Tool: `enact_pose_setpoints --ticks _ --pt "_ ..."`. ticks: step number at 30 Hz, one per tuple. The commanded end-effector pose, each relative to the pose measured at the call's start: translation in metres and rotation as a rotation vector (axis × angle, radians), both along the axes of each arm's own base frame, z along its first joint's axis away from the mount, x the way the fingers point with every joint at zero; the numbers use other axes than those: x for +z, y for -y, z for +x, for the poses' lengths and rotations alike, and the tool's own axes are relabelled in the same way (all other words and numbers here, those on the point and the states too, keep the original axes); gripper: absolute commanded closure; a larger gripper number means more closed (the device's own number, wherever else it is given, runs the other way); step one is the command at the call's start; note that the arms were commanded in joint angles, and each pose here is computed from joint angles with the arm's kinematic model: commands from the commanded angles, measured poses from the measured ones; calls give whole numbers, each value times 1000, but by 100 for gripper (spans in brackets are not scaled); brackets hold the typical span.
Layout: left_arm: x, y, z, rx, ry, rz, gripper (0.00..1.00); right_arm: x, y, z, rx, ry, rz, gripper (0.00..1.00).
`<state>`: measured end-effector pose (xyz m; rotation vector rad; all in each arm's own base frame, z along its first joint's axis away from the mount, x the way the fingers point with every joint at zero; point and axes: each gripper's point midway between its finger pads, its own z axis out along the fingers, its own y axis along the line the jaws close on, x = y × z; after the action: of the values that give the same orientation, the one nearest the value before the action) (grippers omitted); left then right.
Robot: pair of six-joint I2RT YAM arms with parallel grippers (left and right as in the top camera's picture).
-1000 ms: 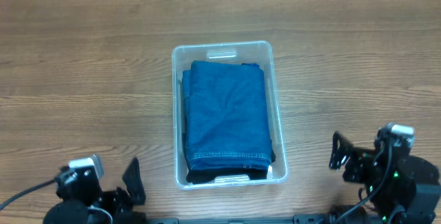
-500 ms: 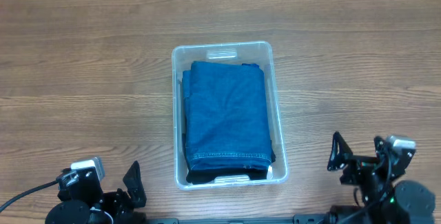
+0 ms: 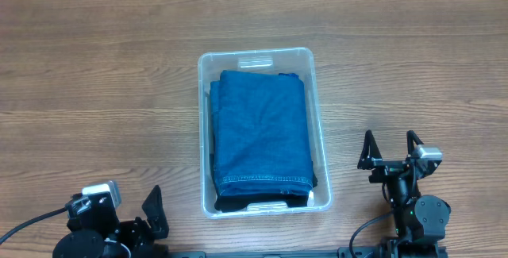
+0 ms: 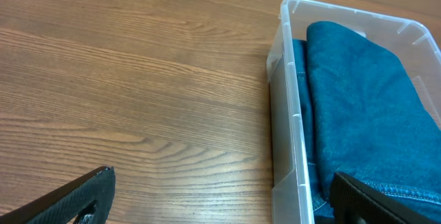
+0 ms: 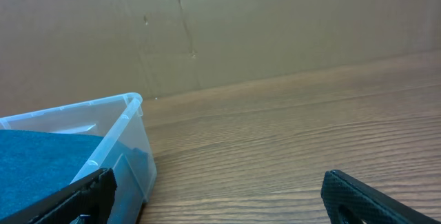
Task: Pack container
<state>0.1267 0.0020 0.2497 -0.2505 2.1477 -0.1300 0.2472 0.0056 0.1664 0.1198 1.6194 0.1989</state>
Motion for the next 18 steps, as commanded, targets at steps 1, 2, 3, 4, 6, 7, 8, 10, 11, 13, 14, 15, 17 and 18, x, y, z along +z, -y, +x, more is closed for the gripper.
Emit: enact_pose_setpoints --ticks 1,2,3,4,6,7,8,10,11,13,14,15,17,18 --pt "1 0 0 2 8 -3 0 0 1 0 -9 7 2 0" --pt "1 0 0 2 8 -3 0 0 1 0 -9 7 2 0" --pt "1 0 0 2 8 -3 0 0 1 0 -9 7 2 0" --pt "1 0 0 2 8 -3 0 0 1 0 -9 7 2 0" --pt "1 0 0 2 8 -3 0 0 1 0 -9 7 2 0" --pt "1 0 0 2 8 -3 0 0 1 0 -9 7 2 0" --pt "1 0 0 2 8 -3 0 0 1 0 -9 7 2 0" --pt "1 0 0 2 8 -3 0 0 1 0 -9 7 2 0" --pt "1 0 0 2 8 -3 0 0 1 0 -9 7 2 0" --pt "1 0 0 2 9 -3 0 0 1 0 -9 7 2 0" --pt "1 -2 0 14 10 1 0 0 1 0 -9 7 2 0" --pt "0 -7 1 43 9 11 0 0 1 0 -9 7 2 0" --pt "-16 -17 10 84 15 66 0 0 1 0 -9 7 2 0" --pt "-32 -20 18 99 26 79 0 0 1 0 -9 7 2 0"
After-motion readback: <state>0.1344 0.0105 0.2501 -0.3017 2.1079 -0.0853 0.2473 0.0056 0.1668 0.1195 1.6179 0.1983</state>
